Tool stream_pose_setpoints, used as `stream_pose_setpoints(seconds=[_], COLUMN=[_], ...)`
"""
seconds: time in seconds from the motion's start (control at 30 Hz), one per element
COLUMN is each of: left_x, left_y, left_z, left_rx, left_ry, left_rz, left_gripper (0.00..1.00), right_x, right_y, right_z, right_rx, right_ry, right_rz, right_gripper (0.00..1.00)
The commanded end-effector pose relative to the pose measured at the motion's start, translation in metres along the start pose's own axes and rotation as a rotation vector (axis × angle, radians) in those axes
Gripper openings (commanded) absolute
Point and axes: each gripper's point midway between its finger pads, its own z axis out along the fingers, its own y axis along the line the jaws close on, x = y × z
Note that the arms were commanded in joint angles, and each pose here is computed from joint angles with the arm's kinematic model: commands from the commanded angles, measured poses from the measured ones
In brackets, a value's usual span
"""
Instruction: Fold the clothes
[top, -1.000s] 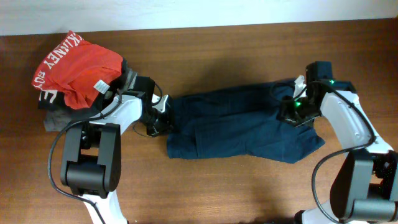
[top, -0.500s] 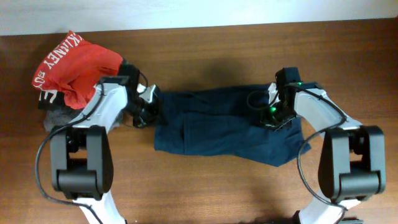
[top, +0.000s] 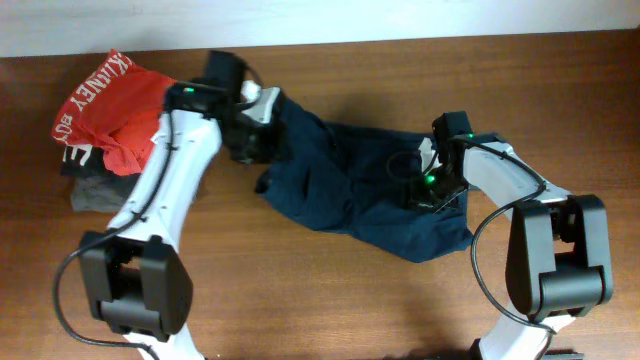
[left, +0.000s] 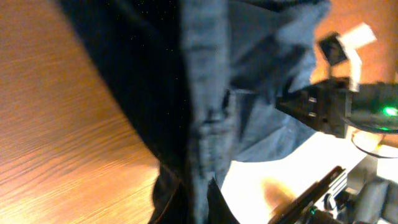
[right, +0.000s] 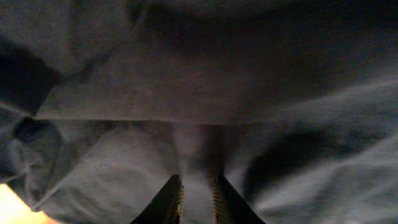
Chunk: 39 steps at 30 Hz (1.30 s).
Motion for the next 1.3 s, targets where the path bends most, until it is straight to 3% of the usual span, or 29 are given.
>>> stream_pose_setpoints(seconds=[0.0,0.3,0.47,0.67,0.97,1.27], left_x=[-0.004,-0.012,-0.002,-0.001,-0.038,-0.029], left_y=[-0.036,-0.003,0.022,0.025,-0.017,-0.048], left_z=[-0.01,-0.075,-0.118,-0.127,-0.085,0.027], left_rx=[-0.003,-0.26,-0.401,-0.457,-0.403,-0.374], left_ry=[-0.039,-0.083,-0.055,-0.034,-0.15,0.001], left_rz=[0.097,0.05,0.1,0.199,0.22,0.227], left_gripper=[0.01,0.01,0.0,0.01,0.01,0.0], right_x=[0.005,0.008,-0.013,-0.035,-0.042,-0.044], right_y=[0.005,0.002,-0.005,-0.014,-0.018,-0.035], right_z=[0.007,-0.003,-0.054,-0.108,-0.118,-0.119], right_rx=[-0.013,-0.002,-0.012,-0.015,0.005,0.088], right_ry=[0.026,0.036,-0.035,-0.103,-0.127,-0.139], right_rz=[-0.016,-0.024,0.047,0.064,0.061,0.094], right_gripper=[0.22,0.21,0.2,0.21,0.22,0.22])
